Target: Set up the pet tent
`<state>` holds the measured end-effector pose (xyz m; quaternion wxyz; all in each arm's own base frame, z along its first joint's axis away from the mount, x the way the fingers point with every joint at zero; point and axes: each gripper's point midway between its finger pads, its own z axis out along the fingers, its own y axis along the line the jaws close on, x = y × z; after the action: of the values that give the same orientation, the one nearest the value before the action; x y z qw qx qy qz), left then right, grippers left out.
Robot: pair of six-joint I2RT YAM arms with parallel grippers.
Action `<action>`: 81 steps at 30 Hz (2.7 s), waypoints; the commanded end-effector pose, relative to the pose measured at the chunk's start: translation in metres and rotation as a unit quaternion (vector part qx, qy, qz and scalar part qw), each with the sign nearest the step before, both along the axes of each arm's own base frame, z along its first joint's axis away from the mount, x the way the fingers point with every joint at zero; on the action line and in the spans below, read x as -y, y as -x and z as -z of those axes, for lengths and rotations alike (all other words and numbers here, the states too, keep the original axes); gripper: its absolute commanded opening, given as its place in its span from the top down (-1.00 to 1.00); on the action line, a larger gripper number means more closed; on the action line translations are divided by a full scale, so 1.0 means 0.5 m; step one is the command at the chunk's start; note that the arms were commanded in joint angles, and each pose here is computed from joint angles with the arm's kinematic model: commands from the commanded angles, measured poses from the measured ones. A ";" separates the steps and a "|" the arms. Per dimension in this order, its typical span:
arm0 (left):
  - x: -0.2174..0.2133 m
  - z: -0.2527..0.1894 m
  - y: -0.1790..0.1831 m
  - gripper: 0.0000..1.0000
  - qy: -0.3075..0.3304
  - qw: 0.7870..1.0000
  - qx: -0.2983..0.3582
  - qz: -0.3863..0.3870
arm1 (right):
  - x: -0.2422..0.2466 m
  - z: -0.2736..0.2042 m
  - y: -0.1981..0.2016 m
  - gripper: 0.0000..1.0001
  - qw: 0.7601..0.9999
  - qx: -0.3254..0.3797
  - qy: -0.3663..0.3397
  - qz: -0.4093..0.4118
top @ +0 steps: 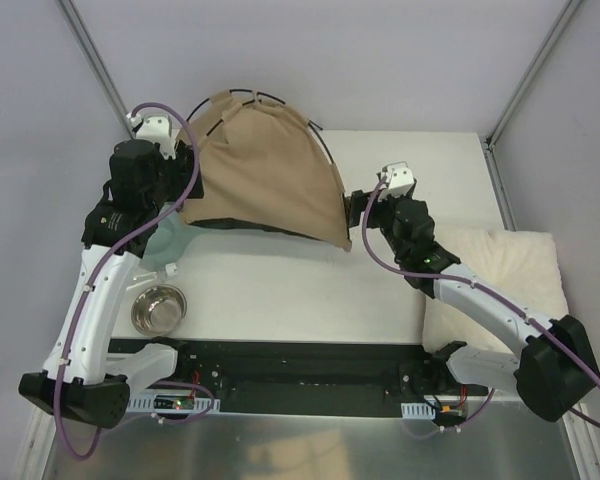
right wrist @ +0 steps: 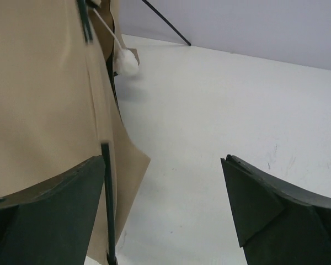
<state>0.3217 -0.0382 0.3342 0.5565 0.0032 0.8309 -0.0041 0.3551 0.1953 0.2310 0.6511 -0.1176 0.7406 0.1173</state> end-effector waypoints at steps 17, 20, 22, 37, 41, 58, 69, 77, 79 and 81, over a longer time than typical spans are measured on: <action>0.087 -0.045 -0.064 1.00 0.085 0.986 -0.001 0.142 | 0.004 -0.094 0.048 -0.97 0.991 -0.055 -0.119 -0.023; 0.108 -0.088 -0.082 1.00 0.112 0.980 0.031 0.159 | -0.006 -0.117 0.056 -0.97 0.986 -0.073 -0.145 -0.031; 0.121 -0.116 -0.095 1.00 0.138 0.975 0.054 0.163 | -0.012 -0.130 0.061 -0.97 0.982 -0.086 -0.163 -0.031; 0.100 -0.162 -0.079 0.03 0.125 0.976 0.106 0.144 | -0.143 -0.102 0.011 -0.97 0.961 -0.207 -0.154 -0.098; 0.099 -0.158 -0.058 -0.09 0.127 0.976 0.102 0.144 | -0.204 -0.088 -0.024 -0.88 0.962 -0.199 -0.131 -0.135; 0.081 -0.134 -0.007 -0.18 0.103 0.983 0.077 0.134 | -0.215 -0.118 -0.121 1.00 0.985 -0.100 -0.009 -0.140; 0.085 -0.103 0.004 -0.32 0.108 0.983 0.051 0.137 | -0.091 -0.210 -0.128 1.00 0.982 -0.040 0.116 -0.145; 0.111 -0.051 0.017 -0.37 0.144 0.977 0.012 0.156 | 0.017 -0.235 -0.133 1.00 0.980 -0.030 0.165 -0.106; 0.128 -0.041 0.025 -0.38 0.162 0.971 0.000 0.175 | 0.045 -0.235 -0.138 1.00 0.978 -0.027 0.185 -0.089; 0.147 -0.035 0.035 -0.40 0.183 0.964 -0.012 0.195 | 0.071 -0.235 -0.142 1.00 0.977 -0.024 0.201 -0.072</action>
<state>0.3177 -0.0924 0.3488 0.5421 0.0528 0.8138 -0.2026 0.4237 0.1861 0.2901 0.5214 -0.2909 0.7991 0.0704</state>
